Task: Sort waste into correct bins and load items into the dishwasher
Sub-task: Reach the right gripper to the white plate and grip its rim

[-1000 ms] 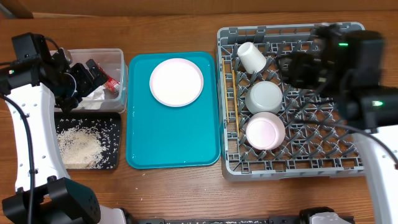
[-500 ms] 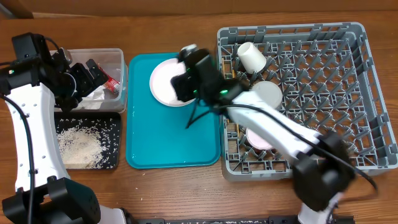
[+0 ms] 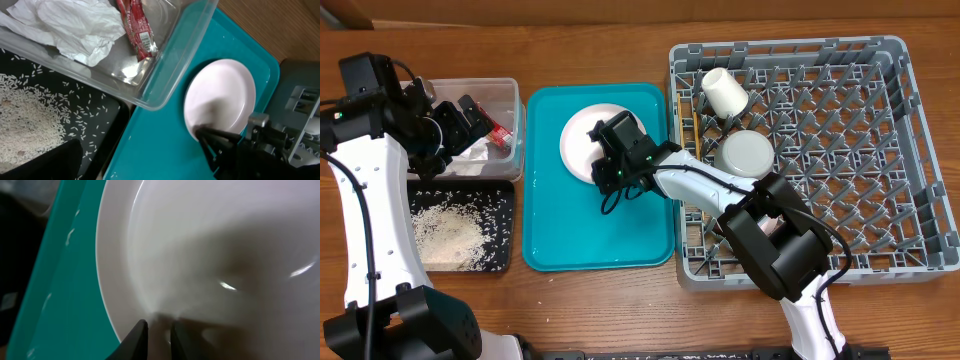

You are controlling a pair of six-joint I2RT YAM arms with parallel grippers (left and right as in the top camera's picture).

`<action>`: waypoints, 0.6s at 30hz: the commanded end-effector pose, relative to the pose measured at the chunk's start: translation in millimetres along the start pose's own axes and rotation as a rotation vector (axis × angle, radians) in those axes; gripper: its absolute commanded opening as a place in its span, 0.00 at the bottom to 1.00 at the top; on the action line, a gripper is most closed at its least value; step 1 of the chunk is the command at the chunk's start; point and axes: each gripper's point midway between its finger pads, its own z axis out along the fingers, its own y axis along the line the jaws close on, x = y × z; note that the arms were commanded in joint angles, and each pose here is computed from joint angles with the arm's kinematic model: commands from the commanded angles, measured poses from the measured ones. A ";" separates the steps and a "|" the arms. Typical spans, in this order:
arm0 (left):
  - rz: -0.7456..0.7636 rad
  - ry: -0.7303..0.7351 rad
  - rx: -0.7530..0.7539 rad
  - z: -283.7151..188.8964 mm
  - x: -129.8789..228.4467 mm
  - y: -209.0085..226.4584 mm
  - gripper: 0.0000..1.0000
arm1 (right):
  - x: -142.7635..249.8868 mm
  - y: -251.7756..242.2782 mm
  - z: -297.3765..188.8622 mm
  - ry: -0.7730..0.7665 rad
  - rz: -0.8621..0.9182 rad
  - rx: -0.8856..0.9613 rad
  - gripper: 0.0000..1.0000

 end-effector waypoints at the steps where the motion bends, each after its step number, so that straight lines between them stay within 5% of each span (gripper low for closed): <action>1: 0.036 -0.037 0.009 -11.7 -4.0 -5.5 1.00 | 28.9 41.2 -9.4 0.156 0.082 -0.225 0.18; 8: 0.036 -0.037 0.009 -11.7 -4.0 -5.5 1.00 | 48.6 54.5 -9.5 0.222 0.050 -0.231 0.20; 13: 0.036 -0.037 0.009 -11.7 -4.0 -5.5 1.00 | 12.5 70.0 -30.7 0.139 -0.063 -0.237 0.24; 18: 0.036 -0.037 0.009 -11.7 -4.0 -5.5 1.00 | -44.6 63.8 -70.5 -0.008 -0.145 -0.029 0.27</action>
